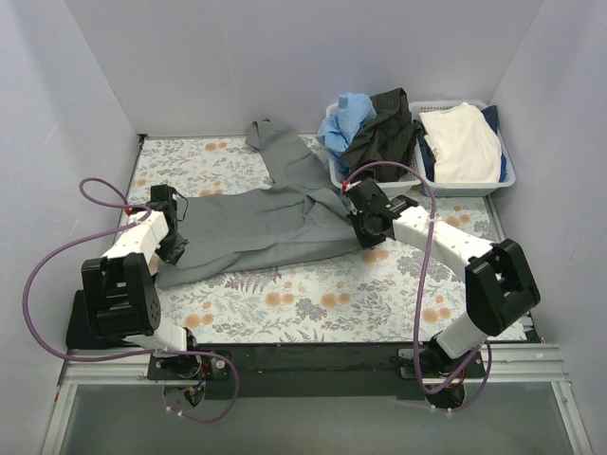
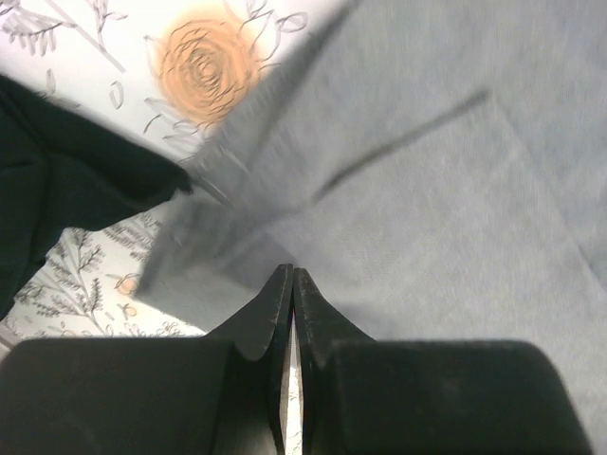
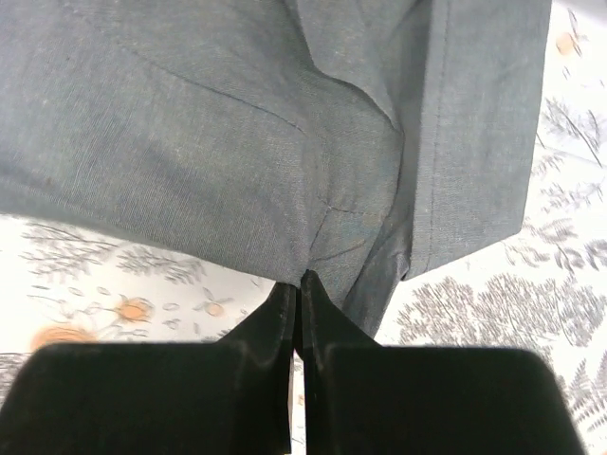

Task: Fold and stack the long sleeve shirts
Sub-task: Flatten the shirt out

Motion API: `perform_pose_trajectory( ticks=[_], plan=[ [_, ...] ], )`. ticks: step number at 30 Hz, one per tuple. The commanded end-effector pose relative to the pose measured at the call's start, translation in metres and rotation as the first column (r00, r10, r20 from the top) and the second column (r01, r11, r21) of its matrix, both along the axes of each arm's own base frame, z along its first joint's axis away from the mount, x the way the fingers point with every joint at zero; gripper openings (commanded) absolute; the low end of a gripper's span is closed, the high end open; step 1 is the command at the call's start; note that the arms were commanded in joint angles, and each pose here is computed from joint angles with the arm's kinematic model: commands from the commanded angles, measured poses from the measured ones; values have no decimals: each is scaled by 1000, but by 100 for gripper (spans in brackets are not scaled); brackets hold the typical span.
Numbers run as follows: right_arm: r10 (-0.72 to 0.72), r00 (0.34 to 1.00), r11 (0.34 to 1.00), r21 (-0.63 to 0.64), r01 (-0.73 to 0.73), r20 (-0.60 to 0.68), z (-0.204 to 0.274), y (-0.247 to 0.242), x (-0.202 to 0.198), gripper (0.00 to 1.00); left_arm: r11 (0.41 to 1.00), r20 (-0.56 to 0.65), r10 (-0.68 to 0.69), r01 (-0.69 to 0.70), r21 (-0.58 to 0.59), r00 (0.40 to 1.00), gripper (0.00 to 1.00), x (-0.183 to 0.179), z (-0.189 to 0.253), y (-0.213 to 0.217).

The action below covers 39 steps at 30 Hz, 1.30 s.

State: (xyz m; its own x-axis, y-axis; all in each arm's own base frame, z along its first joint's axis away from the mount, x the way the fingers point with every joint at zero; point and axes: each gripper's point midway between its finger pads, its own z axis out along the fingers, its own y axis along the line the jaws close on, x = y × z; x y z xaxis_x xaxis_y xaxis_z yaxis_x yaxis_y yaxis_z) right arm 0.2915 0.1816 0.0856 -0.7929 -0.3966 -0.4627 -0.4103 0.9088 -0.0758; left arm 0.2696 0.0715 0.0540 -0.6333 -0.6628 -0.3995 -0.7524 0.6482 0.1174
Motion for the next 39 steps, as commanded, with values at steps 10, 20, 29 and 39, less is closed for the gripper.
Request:
perform_pose_trajectory(
  ticks=[10,20,29,39],
  plan=[
    [-82,991,991,-116,69,-110,-25,-43,-38,1,989,154,-56,76,-128,986,44,19,19,-23],
    [-81,987,994,-79,71,-138,-29,-33,-38,1,970,123,-80,105,-221,989,47,20,-12,-39],
    [-59,987,998,-24,56,-150,-35,-18,-32,1,976,94,-31,51,-212,995,51,74,-42,-28],
    [-44,989,999,6,45,-138,-40,10,3,1,975,176,-70,104,-195,982,50,141,-25,-20]
  ],
)
